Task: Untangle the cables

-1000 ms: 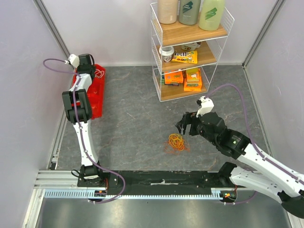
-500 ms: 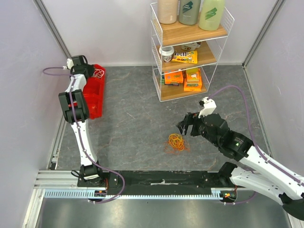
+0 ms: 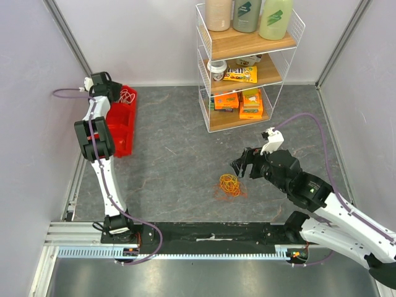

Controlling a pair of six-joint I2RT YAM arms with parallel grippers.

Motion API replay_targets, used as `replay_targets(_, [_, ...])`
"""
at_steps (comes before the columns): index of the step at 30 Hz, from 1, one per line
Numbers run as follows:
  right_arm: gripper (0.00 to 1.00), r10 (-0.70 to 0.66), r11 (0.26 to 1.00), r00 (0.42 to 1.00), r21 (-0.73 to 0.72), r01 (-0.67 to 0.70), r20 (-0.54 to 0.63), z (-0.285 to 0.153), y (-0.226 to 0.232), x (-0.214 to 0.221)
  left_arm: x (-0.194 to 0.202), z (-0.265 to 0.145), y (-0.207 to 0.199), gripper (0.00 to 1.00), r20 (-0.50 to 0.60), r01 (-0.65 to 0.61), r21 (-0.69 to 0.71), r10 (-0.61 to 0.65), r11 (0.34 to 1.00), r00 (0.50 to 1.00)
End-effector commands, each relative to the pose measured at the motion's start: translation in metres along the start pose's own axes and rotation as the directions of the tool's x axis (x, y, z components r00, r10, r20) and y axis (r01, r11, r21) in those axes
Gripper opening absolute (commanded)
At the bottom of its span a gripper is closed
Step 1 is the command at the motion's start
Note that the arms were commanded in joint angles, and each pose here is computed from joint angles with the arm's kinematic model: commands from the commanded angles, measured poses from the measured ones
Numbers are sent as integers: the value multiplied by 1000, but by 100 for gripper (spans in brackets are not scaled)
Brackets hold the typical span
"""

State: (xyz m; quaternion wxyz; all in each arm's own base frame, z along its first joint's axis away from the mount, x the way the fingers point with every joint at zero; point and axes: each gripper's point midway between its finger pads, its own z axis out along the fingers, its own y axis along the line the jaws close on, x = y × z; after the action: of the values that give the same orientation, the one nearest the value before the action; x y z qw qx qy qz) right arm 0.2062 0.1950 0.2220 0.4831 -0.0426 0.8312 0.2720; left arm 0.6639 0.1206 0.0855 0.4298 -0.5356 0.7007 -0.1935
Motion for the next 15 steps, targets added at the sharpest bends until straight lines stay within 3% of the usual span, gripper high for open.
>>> replay_targets(1, [91, 28, 999, 999, -34, -28, 26, -4, 5, -6, -40, -48, -41, 62, 102, -75, 30, 72, 997, 992])
replay_targets(8, [91, 18, 999, 1000, -33, -19, -5, -8, 3, 1, -54, -82, -55, 70, 126, -121, 6, 120, 993, 985])
replay_targets(15, [91, -1, 1000, 999, -25, 0, -35, -16, -3, 10, -50, -125, -57, 69, 94, -174, -26, 176, 984, 980])
